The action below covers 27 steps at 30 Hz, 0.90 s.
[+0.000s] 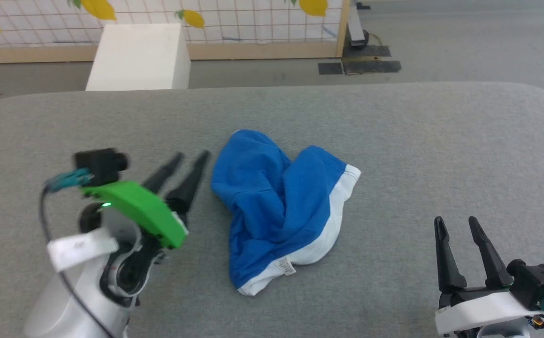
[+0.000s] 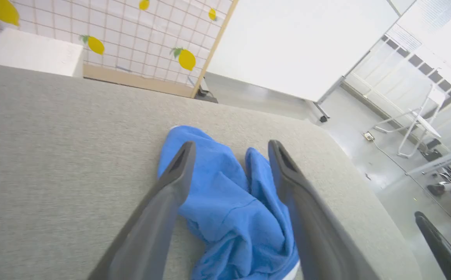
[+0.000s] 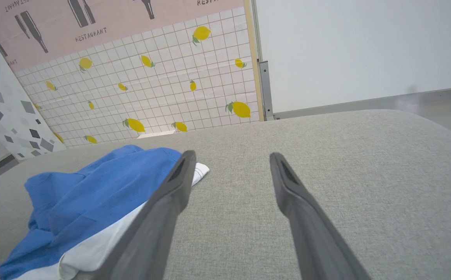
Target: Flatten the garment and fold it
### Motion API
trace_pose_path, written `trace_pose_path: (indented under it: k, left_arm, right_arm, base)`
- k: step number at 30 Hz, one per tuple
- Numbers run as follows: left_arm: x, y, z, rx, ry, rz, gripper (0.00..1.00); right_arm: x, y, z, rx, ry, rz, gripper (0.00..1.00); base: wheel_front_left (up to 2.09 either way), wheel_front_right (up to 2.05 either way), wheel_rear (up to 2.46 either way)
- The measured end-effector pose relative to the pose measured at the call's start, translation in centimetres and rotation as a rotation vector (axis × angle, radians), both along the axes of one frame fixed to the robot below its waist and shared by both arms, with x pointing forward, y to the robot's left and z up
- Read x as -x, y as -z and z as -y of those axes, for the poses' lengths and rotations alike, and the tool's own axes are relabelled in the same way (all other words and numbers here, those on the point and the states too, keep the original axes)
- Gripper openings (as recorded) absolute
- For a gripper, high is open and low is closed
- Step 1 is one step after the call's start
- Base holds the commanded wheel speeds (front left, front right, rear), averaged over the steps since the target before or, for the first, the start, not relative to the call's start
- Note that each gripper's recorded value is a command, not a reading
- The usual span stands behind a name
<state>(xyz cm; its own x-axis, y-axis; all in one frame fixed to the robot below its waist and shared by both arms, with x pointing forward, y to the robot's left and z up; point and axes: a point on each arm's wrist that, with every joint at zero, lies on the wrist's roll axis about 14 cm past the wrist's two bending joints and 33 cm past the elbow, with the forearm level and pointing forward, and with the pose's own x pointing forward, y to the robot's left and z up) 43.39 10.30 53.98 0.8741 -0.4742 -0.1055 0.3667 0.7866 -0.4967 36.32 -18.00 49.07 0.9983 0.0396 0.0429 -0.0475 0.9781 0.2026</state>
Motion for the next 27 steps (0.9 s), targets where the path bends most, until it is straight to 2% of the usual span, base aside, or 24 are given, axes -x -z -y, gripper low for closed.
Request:
trace_pose_path:
  k: [4, 7, 9, 12, 17, 22, 26, 27]
  left_arm:
    - [0.8, -1.2, -5.1, -0.03, -0.235, 0.181, 1.0]
    - [2.6, -0.1, -7.6, -0.089, -0.352, 0.236, 1.0]
    - [4.0, 1.4, -8.7, -0.153, -0.405, 0.226, 1.0]
    - [5.7, 2.8, -9.7, -0.193, -0.48, 0.195, 1.0]
    - [7.7, 3.8, -10.1, -0.199, -0.551, 0.167, 1.0]
    - [8.0, 4.7, -10.7, -0.195, -0.579, 0.141, 1.0]
    - [7.9, 5.5, -11.0, -0.194, -0.587, 0.118, 1.0]
    - [7.3, 5.8, -11.3, -0.183, -0.593, 0.113, 1.0]
  right_arm:
    - [-0.4, -0.1, -0.9, 0.004, -0.028, 0.005, 1.0]
    - [-0.8, 0.1, -1.6, 0.004, -0.052, -0.013, 1.0]
    - [-1.1, 0.7, -2.0, 0.007, -0.07, -0.048, 1.0]
    - [-2.1, 1.3, -2.5, 0.004, -0.089, -0.105, 1.0]
    - [-5.3, 2.4, -3.2, 0.035, -0.128, -0.251, 1.0]
    - [-9.7, 2.8, -5.2, 0.146, -0.192, -0.414, 1.0]
    - [-11.9, 5.1, -6.8, 0.293, -0.244, -0.625, 1.0]
    - [-12.7, 7.1, -7.5, 0.383, -0.266, -0.758, 1.0]
  base:
    - [0.0, 0.0, 0.0]
    - [0.0, 0.0, 0.0]
    - [0.0, 0.0, 0.0]
    - [0.0, 0.0, 0.0]
    - [0.0, 0.0, 0.0]
    - [0.0, 0.0, 0.0]
    - [0.0, 0.0, 0.0]
    - [0.0, 0.0, 0.0]
